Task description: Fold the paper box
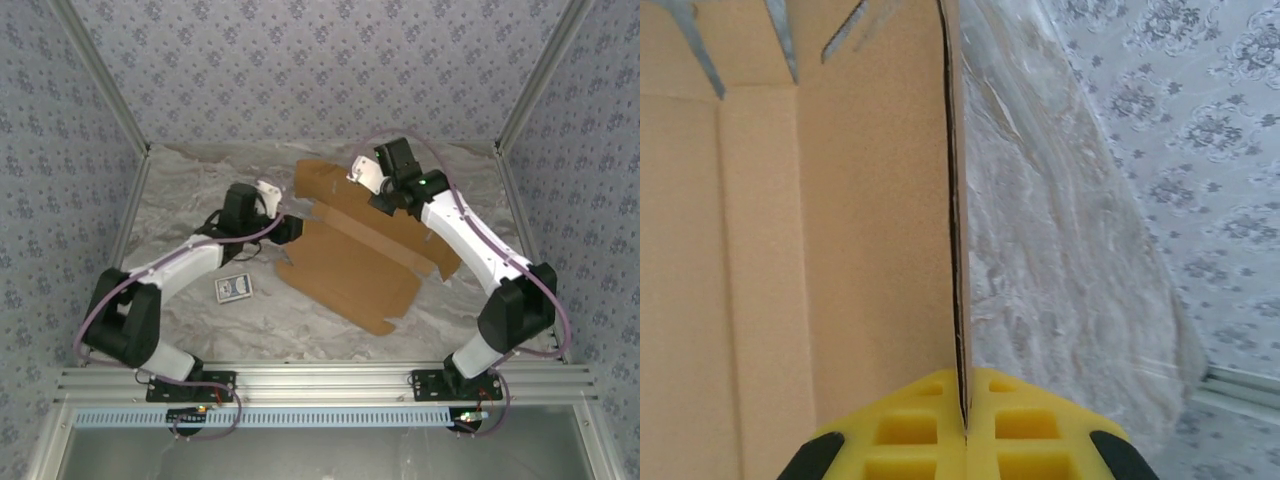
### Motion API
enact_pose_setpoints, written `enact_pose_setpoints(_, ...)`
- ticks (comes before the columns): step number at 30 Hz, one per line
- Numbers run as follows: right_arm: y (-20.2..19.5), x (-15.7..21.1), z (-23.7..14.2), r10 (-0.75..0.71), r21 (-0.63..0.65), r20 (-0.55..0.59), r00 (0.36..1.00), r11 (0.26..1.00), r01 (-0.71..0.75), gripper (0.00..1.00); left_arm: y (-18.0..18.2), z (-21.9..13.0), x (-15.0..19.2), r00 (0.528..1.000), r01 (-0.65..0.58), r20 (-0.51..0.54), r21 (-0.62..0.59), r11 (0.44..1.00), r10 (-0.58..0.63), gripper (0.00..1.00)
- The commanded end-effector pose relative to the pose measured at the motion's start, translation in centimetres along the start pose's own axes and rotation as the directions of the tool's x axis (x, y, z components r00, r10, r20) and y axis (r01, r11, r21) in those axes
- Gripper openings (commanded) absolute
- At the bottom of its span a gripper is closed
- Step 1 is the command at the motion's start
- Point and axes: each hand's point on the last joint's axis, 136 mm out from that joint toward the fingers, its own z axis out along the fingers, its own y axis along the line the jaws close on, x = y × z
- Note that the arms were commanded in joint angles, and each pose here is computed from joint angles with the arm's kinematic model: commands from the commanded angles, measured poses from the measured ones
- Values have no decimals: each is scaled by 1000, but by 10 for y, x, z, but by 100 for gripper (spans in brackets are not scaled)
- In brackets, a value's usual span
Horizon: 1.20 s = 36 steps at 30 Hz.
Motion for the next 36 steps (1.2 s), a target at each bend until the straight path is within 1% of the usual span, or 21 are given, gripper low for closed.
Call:
enact_pose_setpoints(1, -27, -7, 14, -99, 188, -48, 994, 976, 106, 0, 28, -26, -18, 990, 109, 105, -102, 989, -98, 54)
enact_pose_setpoints(6, -22, -28, 20, -194, 290, -8, 981, 938, 188, 0, 64, -47, -25, 962, 238, 179, -184, 954, -205, 54)
enact_pose_setpoints(9, -10, -31, 21, -230, 322, 6, 973, 922, 216, 0, 74, -50, -25, 951, 272, 203, -197, 942, -232, 55)
enact_pose_setpoints(15, 23, -24, 25, -306, 375, 21, 952, 885, 276, 0, 85, -46, -24, 944, 294, 216, -208, 933, -249, 55)
enact_pose_setpoints(18, 33, -24, 24, -343, 418, 35, 939, 858, 298, 0, 90, -45, -29, 946, 279, 227, -209, 937, -231, 56)
enact_pose_setpoints(24, 40, -26, 24, -422, 491, 42, 906, 798, 349, 0, 100, -42, -43, 953, 232, 244, -209, 950, -179, 60)
enact_pose_setpoints(30, 35, -28, 23, -478, 523, 70, 876, 765, 376, 0, 119, -32, -61, 963, 202, 222, -215, 955, -154, 63)
enact_pose_setpoints(36, 33, -29, 26, -529, 507, 98, 843, 755, 415, 0, 155, -2, -65, 985, 165, 93, -286, 944, -144, 61)
